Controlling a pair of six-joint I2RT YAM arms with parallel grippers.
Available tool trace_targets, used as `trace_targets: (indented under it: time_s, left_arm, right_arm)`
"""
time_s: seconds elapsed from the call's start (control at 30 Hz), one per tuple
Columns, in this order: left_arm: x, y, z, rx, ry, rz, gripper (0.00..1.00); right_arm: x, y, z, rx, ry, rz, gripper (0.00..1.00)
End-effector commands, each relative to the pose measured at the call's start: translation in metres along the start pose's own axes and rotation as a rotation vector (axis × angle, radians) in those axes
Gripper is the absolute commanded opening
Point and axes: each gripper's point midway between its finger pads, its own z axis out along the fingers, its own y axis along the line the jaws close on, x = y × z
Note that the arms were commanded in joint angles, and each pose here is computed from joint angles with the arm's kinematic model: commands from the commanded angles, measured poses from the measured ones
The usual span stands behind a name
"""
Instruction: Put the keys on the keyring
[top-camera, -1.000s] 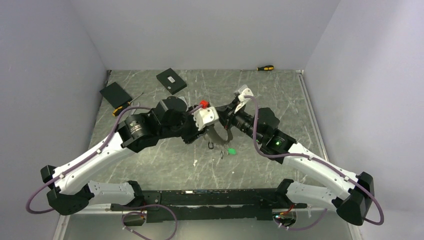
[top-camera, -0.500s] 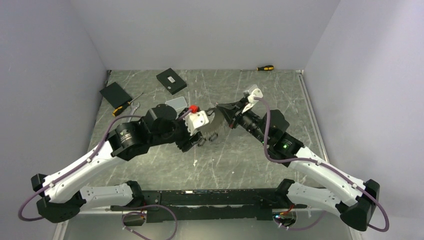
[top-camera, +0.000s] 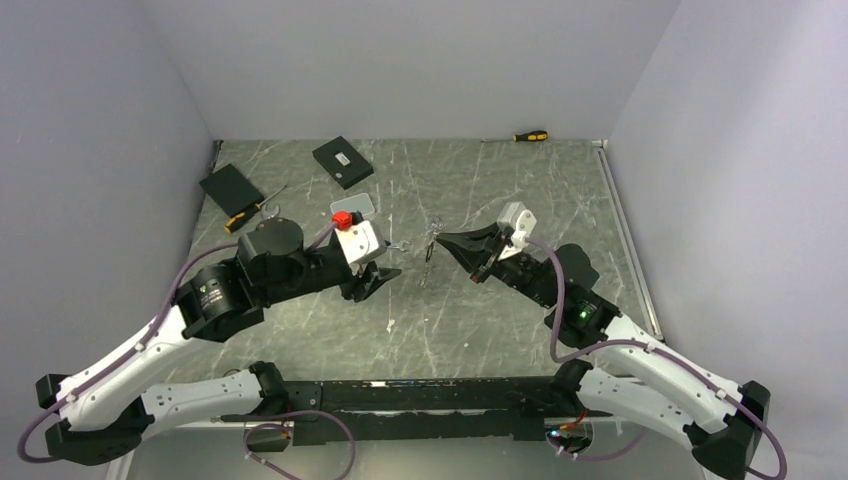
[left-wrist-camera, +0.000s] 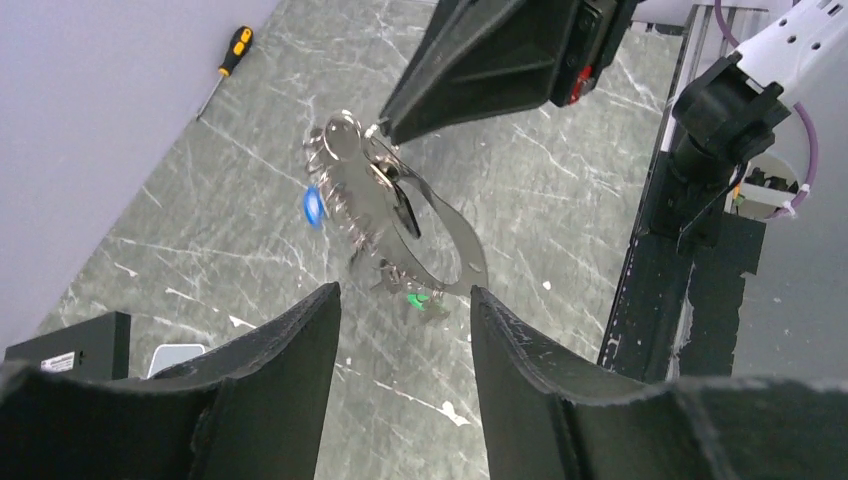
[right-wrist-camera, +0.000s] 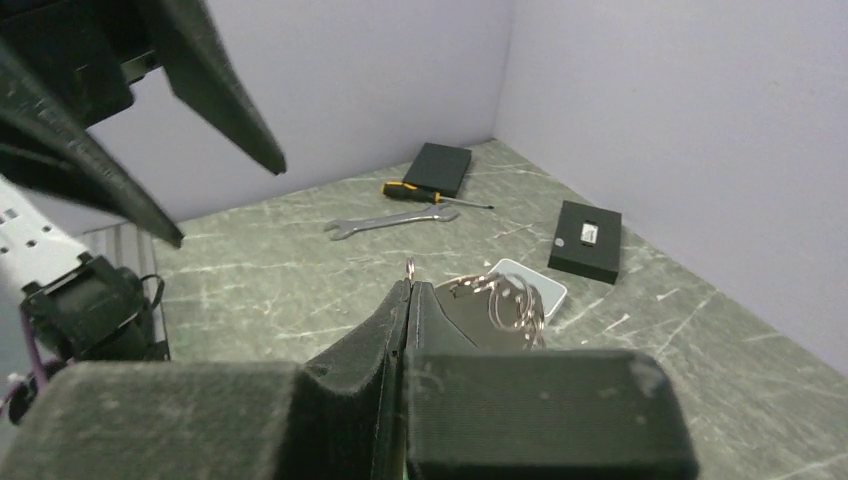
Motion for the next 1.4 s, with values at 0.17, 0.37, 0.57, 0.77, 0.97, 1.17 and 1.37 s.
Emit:
trace_targets:
  time_s: [0.17,0.37,0.57,0.77,0.97,1.17,1.37]
  left_arm:
    - [-0.027,-0.009,0.004,0.053,-0.152,0.039,0.45]
    - [-0.035,-0.023,0.008,0.134,-0.206,0.045,0.36]
    - [-0.031,-0.043,0.01,0.243,-0.211,0.018,0.41]
    - [-0.019,-0.042,0.015,0.229,-0.204,0.016,0.56]
    - [-0.011,-0.03,0.02,0.156,-0.192,0.007,0.57]
    - [0.002,-0.025,0.027,0.109,-0.199,-0.023,0.57]
    - [0.004,-0.021,0.03,0.082,-0.221,-0.031,0.56]
  right_arm:
    - [-0.056,0.036,-0.01,-0.201,-0.211,-0.053,0.0]
    - [-0.061,0.05,-0.013,-0.284,-0.221,-0.024,0.0]
    - [-0.069,0.058,-0.014,-0.325,-0.247,0.006,0.0]
    - [-0.077,0.061,-0.013,-0.346,-0.268,0.024,0.0]
    - [-0.079,0.062,-0.011,-0.348,-0.273,0.034,0.0]
    - [-0.086,0.062,-0.012,-0.347,-0.295,0.045,0.0]
    - [-0.087,0.063,-0.011,-0.353,-0.294,0.051,0.0]
